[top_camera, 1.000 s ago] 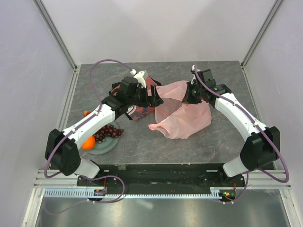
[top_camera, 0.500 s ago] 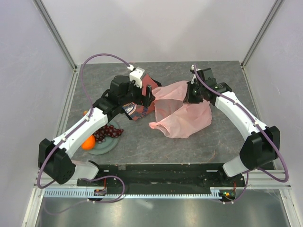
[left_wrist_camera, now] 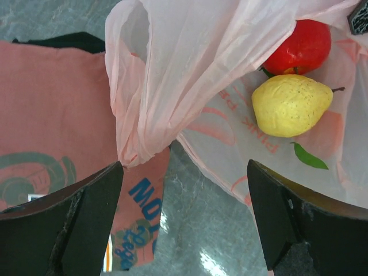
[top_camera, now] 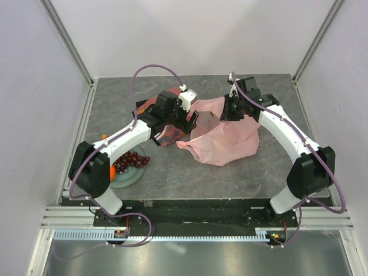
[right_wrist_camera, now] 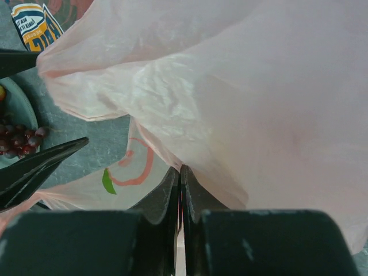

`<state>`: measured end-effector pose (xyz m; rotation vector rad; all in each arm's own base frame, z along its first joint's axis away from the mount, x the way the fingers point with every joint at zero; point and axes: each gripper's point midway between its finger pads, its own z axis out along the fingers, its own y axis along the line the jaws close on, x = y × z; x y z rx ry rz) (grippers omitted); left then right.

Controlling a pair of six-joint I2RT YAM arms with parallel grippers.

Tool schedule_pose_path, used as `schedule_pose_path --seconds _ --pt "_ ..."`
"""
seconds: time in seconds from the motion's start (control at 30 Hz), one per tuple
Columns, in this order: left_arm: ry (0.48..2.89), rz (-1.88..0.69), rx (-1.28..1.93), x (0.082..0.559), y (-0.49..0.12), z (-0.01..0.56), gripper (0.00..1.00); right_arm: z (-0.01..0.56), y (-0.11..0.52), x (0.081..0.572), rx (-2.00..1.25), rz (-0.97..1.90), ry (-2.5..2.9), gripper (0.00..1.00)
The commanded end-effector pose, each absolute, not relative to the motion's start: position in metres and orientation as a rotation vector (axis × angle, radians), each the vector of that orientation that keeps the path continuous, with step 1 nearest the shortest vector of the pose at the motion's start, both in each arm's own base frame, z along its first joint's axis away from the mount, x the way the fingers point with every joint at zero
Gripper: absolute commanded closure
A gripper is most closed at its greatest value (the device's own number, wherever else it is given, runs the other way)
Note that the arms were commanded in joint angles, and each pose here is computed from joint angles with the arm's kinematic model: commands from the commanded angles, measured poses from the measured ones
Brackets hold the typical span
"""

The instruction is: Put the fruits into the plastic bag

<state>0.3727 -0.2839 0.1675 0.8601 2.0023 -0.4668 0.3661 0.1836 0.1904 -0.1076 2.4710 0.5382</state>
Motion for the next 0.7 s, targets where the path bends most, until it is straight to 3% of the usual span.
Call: schedule_pose_path --seconds 0.0,0.1,0.17,0.2,0.3,0.37,0.43,0.57,0.6,0.67 --pt "1.871 -0.354 0.884 0.399 -0.296 0.192 0.07 0.21 0.19 0.375 -0.167 0.573 2.429 0.9" --pt "1.865 -0.31 0.857 0.406 -0.296 0.19 0.1 0.208 0.191 0.376 -0.171 0.576 2.44 0.9" --pt "1.856 -0.307 0.853 0.407 -0.296 0.188 0.19 0.208 0.192 0.376 -0.174 0.579 2.443 0.9" --pt "1.845 -0.32 0.857 0.408 -0.299 0.189 0.31 0.207 0.194 0.377 -0.172 0.586 2.447 0.9" --pt "1.834 -0.328 0.846 0.412 -0.303 0.189 0.45 0.207 0.197 0.377 -0.184 0.604 2.448 0.9" --pt "1.83 -0.334 0.844 0.415 -0.306 0.188 0.46 0.209 0.199 0.378 -0.193 0.614 2.445 0.9" --pt "1.829 -0.358 0.843 0.416 -0.311 0.188 0.53 0.207 0.2 0.378 -0.202 0.622 2.452 0.9" --pt "1.824 -0.417 0.852 0.414 -0.32 0.19 0.84 0.208 0.2 0.382 -0.213 0.609 2.452 0.9" --pt "1.819 -0.422 0.847 0.413 -0.32 0.193 0.97 0.206 0.2 0.383 -0.216 0.606 2.456 0.9" --pt "1.819 -0.419 0.836 0.412 -0.317 0.196 0.98 0.208 0.198 0.387 -0.211 0.585 2.449 0.9"
